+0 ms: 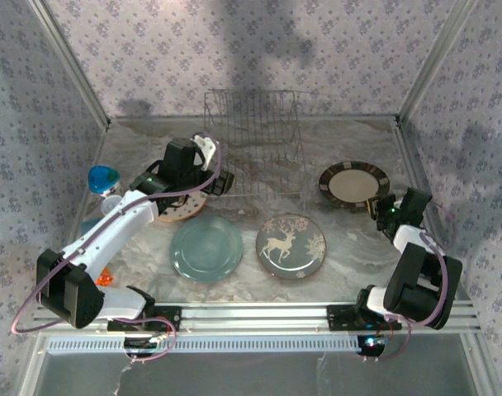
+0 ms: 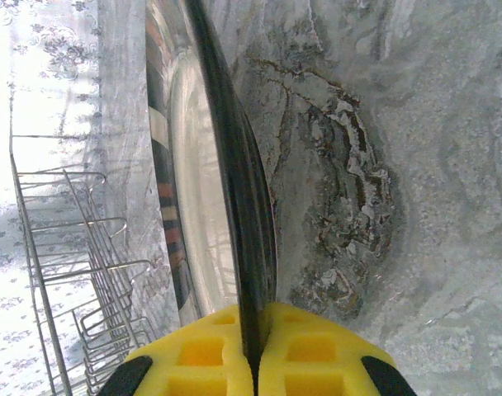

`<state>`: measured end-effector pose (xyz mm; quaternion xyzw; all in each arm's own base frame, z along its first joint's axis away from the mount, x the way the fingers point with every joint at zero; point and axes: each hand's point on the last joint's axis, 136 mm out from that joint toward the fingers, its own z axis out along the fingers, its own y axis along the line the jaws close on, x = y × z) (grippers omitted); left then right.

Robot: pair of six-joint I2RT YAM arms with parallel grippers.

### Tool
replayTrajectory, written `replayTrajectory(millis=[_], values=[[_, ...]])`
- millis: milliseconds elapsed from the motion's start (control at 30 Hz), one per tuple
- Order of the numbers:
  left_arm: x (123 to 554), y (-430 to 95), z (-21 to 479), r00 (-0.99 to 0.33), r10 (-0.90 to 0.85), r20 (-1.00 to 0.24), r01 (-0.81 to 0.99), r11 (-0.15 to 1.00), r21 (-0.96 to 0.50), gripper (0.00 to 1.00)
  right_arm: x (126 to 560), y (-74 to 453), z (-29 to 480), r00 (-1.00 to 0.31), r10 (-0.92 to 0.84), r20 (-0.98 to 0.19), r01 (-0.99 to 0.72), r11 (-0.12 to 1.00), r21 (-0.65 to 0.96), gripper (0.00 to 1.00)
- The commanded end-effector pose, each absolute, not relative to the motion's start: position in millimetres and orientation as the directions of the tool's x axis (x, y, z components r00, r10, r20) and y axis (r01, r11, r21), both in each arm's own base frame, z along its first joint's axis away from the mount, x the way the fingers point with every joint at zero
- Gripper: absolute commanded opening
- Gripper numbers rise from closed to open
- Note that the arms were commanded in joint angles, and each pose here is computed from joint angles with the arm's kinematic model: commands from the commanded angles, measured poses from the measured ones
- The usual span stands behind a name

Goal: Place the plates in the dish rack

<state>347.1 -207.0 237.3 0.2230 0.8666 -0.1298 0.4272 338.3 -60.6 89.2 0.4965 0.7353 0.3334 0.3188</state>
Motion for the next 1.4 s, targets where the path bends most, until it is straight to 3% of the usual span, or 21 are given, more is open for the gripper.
replayTrajectory(millis=[0, 533, 833, 1100, 1367], values=[[348.7, -211.5, 245.7, -0.518, 0.264, -0.814, 0.505, 0.862, -0.041, 0.99, 362.5, -66.8, 154.8, -0.302, 0.914, -0.27, 0.333, 0.366, 0.869, 0.0], [348.0, -220.9, 245.6, -0.547, 0.225, -0.806, 0.511, 0.852, -0.109, 1.0, 363.6, -70.3, 243.6, -0.265, 0.897, -0.354, 0.228, 0.415, 0.881, 0.0], [341.4, -253.0, 294.8, -0.627, 0.001, -0.779, 0.514, 0.751, -0.414, 1.0, 365.0, -58.6, 316.3, -0.262, 0.885, -0.385, 0.098, 0.421, 0.902, 0.0], [348.7, -271.0, 337.0, -0.758, -0.203, -0.621, 0.452, 0.523, -0.723, 0.99, 377.8, -14.3, 363.8, -0.332, 0.857, -0.395, -0.078, 0.392, 0.917, 0.0], [363.0, -270.5, 320.8, -0.814, -0.243, -0.528, 0.359, 0.505, -0.785, 0.98, 388.7, 50.4, 377.9, -0.379, 0.823, -0.424, -0.199, 0.375, 0.906, 0.0]])
